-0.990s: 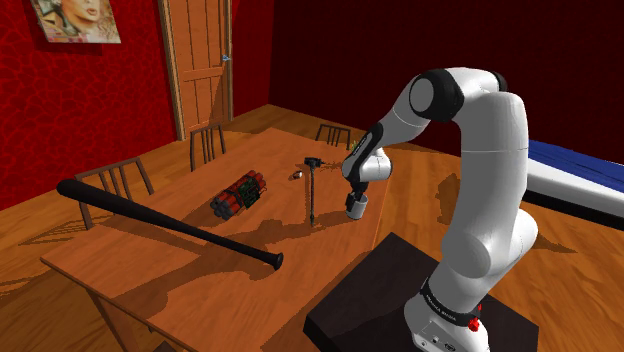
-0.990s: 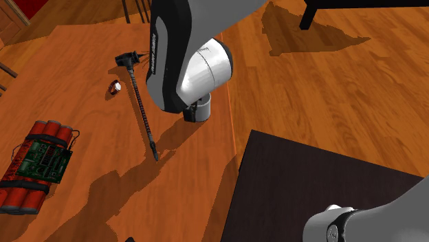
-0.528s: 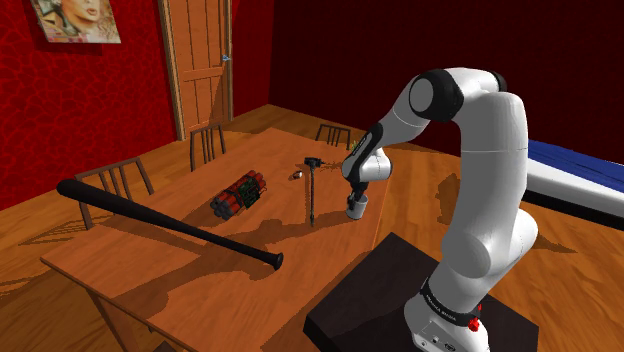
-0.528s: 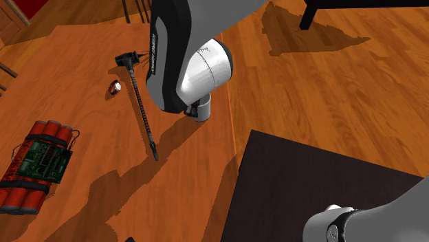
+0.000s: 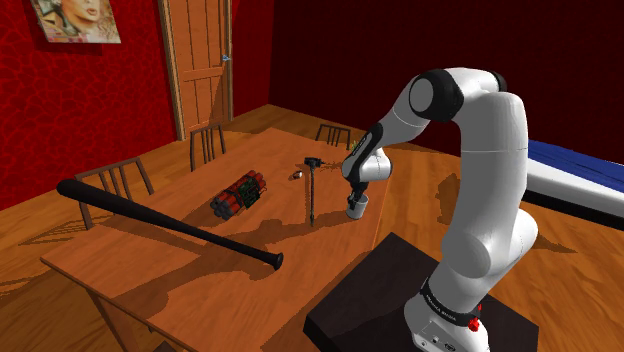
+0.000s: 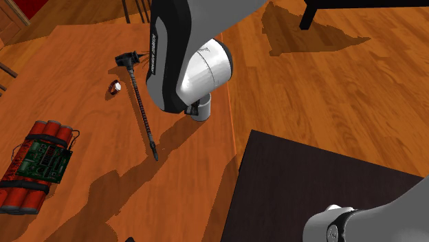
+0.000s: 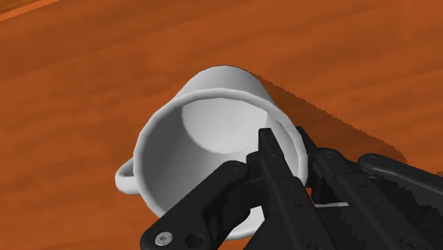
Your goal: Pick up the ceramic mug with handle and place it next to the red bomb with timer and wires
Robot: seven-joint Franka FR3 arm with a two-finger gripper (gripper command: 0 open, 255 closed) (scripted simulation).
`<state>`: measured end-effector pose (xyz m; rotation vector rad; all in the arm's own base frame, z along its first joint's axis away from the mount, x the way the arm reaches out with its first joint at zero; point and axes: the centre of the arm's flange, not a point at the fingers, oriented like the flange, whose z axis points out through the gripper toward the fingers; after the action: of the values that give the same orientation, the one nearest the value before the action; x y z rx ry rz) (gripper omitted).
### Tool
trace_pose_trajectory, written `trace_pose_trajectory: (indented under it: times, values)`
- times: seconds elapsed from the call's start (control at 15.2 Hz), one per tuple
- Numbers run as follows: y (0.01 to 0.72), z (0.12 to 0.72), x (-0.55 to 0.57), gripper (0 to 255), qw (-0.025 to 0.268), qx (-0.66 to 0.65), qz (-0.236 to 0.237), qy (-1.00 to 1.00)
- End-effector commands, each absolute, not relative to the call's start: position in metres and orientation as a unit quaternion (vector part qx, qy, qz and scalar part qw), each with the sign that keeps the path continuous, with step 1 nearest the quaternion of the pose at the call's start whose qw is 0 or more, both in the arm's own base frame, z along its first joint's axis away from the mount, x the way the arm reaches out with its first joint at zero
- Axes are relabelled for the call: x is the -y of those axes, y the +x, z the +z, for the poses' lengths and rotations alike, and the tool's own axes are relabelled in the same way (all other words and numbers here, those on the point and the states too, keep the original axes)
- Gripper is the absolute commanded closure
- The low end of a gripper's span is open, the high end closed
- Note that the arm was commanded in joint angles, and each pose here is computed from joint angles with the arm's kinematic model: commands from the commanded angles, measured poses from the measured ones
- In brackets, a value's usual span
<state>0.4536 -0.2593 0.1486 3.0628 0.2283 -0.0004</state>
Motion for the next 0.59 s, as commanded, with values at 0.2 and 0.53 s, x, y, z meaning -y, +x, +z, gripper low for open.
trace_pose_trajectory:
  times: [0.2, 0.53]
  values:
    - [0.453, 0.17, 0.259, 255, 0.035, -0.074, 0.0, 0.997]
    - [0.453, 0.196, 0.259, 255, 0.035, -0.074, 0.0, 0.997]
